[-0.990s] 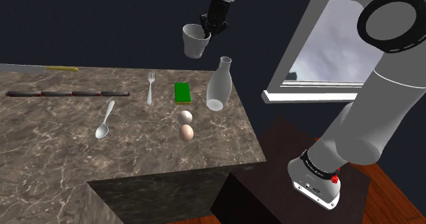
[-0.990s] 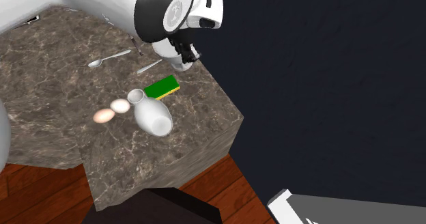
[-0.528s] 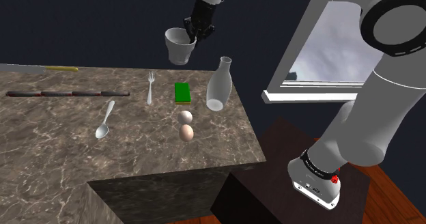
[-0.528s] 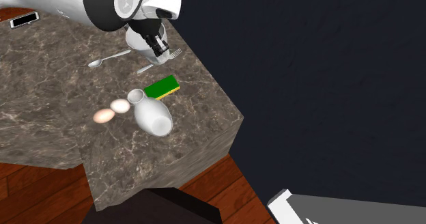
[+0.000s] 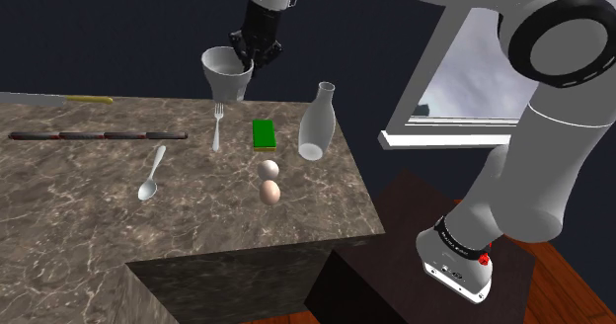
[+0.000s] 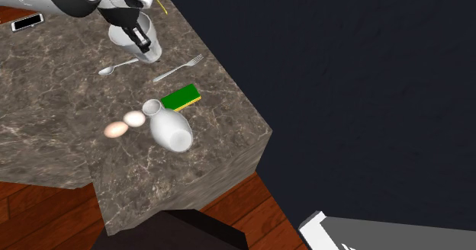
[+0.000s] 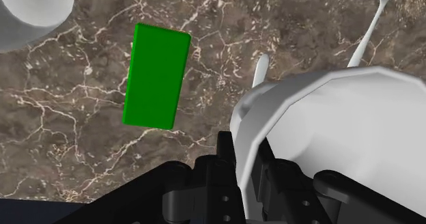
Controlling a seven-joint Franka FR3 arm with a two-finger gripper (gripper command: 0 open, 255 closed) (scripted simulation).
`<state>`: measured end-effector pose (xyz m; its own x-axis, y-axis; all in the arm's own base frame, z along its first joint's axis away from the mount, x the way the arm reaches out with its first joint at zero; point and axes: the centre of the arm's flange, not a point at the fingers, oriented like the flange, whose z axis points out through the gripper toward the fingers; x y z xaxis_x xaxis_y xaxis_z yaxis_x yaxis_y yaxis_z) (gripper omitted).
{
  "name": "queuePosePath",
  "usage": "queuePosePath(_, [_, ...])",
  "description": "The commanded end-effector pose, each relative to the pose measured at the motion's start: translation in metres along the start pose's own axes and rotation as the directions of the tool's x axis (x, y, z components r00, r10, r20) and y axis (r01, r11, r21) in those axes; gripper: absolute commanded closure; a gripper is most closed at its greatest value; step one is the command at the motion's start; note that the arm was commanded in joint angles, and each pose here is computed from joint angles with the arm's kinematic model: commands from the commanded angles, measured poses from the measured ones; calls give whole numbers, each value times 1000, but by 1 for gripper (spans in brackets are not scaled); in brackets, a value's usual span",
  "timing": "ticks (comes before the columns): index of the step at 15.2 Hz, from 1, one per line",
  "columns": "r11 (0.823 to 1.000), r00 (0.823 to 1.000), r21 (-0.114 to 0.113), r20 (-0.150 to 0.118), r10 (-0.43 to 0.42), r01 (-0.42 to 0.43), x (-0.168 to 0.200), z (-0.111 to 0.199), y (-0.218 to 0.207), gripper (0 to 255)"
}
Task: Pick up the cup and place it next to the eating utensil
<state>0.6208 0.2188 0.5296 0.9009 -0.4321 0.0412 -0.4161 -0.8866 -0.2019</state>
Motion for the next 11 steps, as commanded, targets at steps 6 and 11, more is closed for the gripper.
queuePosePath(6, [1000, 1000, 1, -1, 1, -1, -48, 12, -81, 255])
queuePosePath(11, [1000, 1000, 1, -1, 1, -1, -71, 30, -120, 255])
